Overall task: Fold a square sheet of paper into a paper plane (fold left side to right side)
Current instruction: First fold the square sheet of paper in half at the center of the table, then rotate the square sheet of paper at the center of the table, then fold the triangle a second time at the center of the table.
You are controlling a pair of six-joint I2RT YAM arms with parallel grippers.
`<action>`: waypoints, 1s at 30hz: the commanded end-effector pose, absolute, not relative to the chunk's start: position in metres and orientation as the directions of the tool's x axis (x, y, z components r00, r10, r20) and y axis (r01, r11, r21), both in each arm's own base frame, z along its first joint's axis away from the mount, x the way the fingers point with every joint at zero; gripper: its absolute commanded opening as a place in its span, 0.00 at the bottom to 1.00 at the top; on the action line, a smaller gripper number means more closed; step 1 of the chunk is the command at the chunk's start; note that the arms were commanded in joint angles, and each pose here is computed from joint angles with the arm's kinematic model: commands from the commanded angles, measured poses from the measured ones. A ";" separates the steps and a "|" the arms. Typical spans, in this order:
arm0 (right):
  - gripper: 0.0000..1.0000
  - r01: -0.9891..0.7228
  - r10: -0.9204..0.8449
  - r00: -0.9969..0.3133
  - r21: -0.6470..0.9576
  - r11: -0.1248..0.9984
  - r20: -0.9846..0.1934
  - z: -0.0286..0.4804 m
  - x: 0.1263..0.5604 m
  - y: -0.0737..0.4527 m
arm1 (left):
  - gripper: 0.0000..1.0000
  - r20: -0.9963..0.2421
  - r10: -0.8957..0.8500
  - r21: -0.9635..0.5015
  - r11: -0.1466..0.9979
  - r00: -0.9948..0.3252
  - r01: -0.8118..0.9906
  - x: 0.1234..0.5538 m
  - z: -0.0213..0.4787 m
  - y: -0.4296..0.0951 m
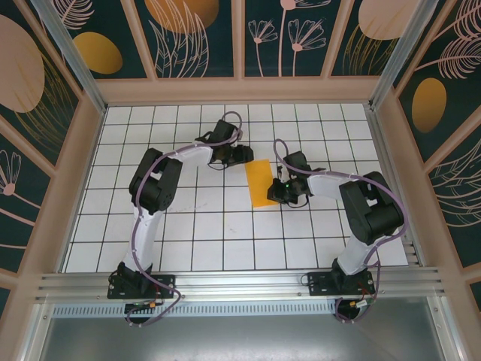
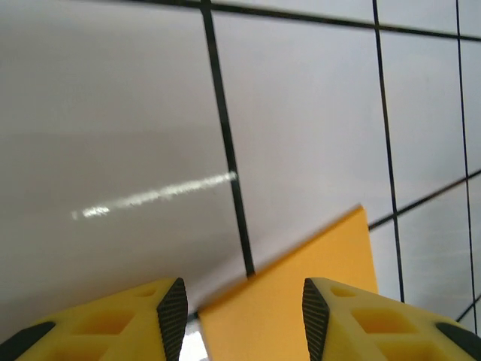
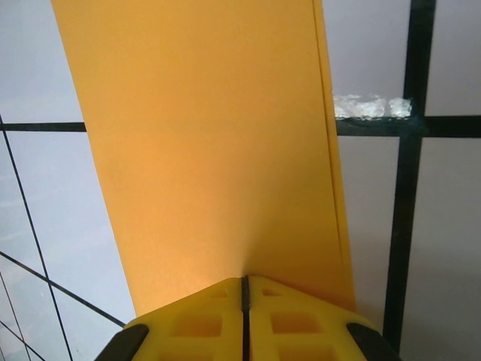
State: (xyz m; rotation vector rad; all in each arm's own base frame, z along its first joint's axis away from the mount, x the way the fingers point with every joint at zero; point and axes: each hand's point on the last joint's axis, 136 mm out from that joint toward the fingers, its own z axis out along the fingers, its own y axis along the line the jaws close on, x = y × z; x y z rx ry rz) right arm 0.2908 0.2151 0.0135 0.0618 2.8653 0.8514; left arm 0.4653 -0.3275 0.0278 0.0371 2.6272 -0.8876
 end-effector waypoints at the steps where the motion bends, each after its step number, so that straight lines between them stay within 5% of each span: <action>1: 0.11 0.102 0.104 -0.994 0.424 0.900 0.020 -0.026 0.249 0.192 | 0.49 -0.346 -0.098 -0.494 0.864 -0.933 0.093 0.482 -0.003 -0.300; 16: 0.14 0.162 0.253 -0.965 0.594 0.788 -0.072 0.030 0.267 0.236 | 0.51 -0.482 -0.136 -0.497 0.856 -0.866 0.142 0.464 0.092 -0.253; 23: 0.38 -0.021 0.173 -0.942 0.566 0.824 -0.287 0.084 0.301 0.233 | 0.49 -0.402 -0.124 -0.641 0.746 -0.907 0.182 0.398 0.094 -0.277; 30: 0.47 -0.034 0.155 -0.941 0.538 0.842 -0.302 0.069 0.328 0.202 | 0.47 -0.334 -0.077 -0.705 0.682 -0.939 0.196 0.355 0.083 -0.322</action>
